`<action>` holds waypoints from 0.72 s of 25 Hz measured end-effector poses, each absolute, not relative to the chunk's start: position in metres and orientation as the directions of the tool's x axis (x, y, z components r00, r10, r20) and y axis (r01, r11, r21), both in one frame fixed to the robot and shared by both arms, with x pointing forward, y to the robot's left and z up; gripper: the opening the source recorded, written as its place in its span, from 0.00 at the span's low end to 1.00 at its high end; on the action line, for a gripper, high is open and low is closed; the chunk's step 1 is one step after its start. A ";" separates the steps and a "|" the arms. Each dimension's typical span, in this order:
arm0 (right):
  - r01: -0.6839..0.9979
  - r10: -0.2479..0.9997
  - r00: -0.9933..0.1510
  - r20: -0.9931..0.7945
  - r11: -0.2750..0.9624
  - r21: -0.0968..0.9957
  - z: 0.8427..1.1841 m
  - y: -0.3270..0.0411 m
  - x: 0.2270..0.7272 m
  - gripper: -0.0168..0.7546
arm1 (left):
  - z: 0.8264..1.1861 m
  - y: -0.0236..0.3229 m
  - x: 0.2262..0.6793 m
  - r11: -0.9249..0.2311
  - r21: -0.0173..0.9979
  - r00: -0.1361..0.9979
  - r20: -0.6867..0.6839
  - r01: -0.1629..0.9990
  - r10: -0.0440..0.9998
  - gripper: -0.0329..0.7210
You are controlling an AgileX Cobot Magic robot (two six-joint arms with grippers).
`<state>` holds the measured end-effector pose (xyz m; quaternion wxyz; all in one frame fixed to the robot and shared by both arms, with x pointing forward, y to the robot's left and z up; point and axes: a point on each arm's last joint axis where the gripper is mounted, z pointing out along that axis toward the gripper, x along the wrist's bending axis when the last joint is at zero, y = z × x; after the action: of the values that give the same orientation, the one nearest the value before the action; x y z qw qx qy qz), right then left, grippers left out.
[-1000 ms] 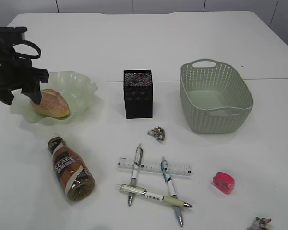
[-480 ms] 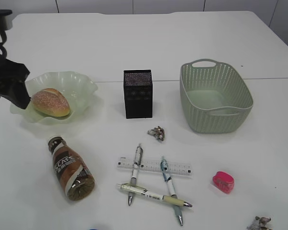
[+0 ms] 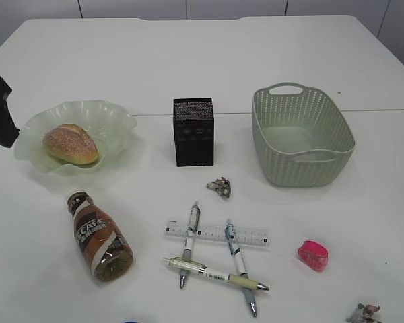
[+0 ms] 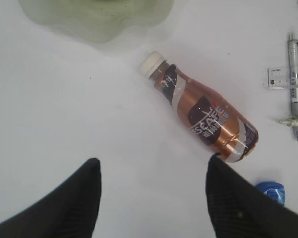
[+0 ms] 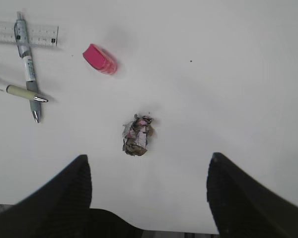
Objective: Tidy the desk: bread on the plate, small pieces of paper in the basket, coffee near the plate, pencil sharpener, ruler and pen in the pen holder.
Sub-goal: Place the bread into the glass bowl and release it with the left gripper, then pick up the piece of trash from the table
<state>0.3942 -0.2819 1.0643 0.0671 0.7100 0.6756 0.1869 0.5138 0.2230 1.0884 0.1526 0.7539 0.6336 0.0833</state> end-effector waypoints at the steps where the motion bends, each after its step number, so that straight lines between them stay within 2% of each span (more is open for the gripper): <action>1: 0.941 0.984 0.014 0.176 -0.073 0.331 1.061 -0.282 0.397 0.71 | 1.090 0.223 0.513 -0.151 0.336 0.183 -0.068 0.930 0.981 0.68; 6: 0.962 0.983 0.010 0.182 -0.059 0.267 1.050 -0.280 0.407 0.68 | 1.093 0.224 0.510 -0.151 0.339 0.184 -0.068 0.929 0.981 0.66; 12: 0.984 0.984 -0.004 0.180 -0.028 0.174 1.013 -0.274 0.398 0.67 | 1.088 0.225 0.508 -0.153 0.321 0.183 -0.065 0.935 0.981 0.66; 18: 0.981 0.982 -0.052 0.179 0.016 0.196 0.990 -0.248 0.392 0.66 | 1.065 0.227 0.500 -0.158 0.256 0.178 -0.060 0.954 0.982 0.66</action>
<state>0.3918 -0.2478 0.9904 0.0036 0.6886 0.7127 0.1338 0.5002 0.2268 1.0651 0.1183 0.7584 0.6381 0.0602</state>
